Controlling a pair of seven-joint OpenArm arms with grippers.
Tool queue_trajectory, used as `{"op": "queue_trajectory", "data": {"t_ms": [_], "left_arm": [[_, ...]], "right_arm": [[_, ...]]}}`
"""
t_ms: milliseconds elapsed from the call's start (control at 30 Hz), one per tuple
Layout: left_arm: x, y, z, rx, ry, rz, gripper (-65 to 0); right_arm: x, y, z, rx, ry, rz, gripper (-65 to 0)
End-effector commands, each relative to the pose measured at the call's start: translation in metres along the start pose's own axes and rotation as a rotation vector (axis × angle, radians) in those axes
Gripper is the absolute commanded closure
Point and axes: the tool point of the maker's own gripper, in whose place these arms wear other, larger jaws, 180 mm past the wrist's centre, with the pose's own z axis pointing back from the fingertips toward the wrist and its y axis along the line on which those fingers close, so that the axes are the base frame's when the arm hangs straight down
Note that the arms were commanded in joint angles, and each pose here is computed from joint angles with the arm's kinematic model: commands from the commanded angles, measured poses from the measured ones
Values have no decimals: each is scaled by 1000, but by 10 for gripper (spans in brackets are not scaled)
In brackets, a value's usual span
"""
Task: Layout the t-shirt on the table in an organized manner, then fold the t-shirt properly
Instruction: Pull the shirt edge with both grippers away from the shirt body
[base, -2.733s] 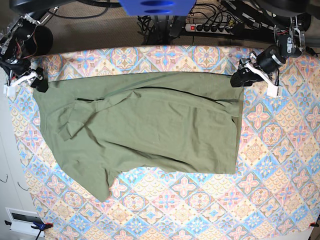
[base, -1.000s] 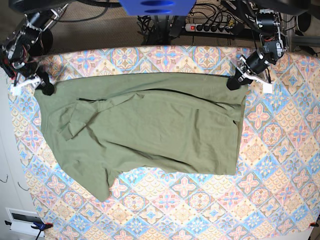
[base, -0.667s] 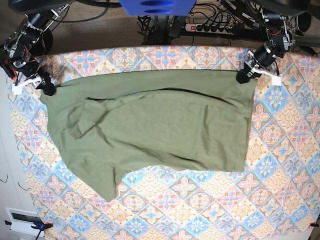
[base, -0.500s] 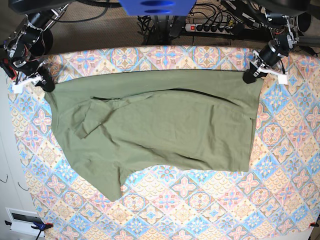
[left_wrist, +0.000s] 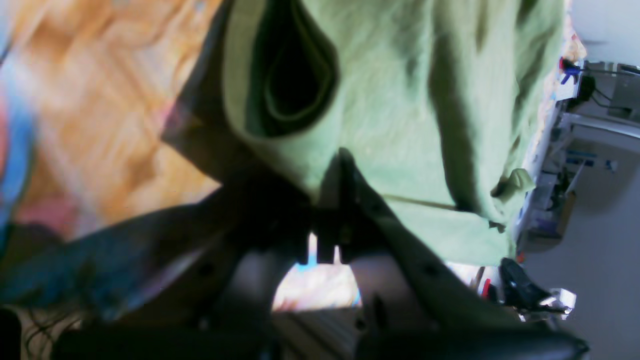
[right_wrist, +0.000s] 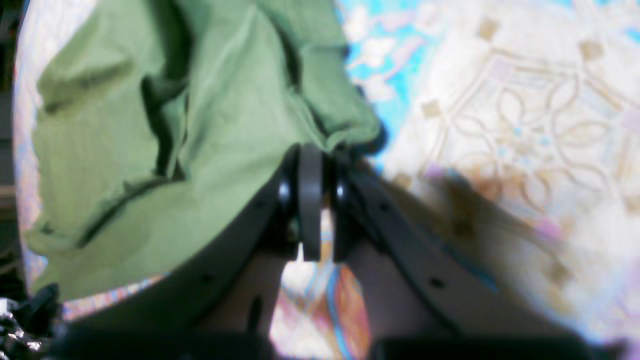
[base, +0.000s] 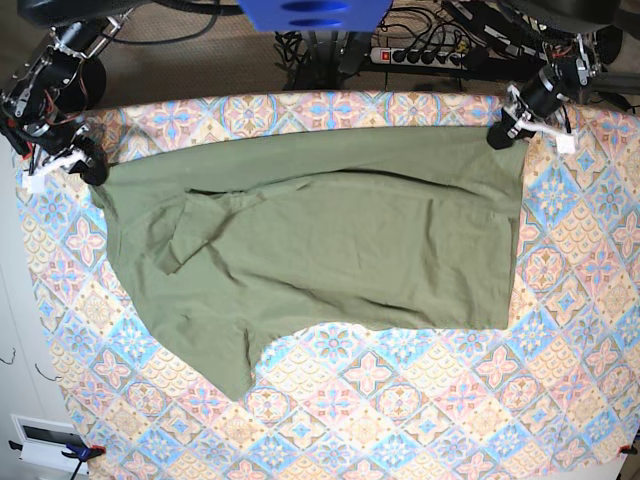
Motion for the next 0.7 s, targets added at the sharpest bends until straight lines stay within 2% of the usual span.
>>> {"op": "queue_trajectory", "data": {"t_ms": [0,267,433,667], "left_arm": [[7,-3,8,-3,-15,-28,0],[-4,-8,22,4,6,-69,0],[-14,1,29,30,28,-58,0],[-24,10,37,55,47,-47,0]], "right_arm": [[11,-3,11,-20,-22,39,-12],[-10,-11,31,-66,31,78,-11],[-19,-20,48,-77,24,43,-11],[-36,-29,58,-104,63,31,-11]]}}
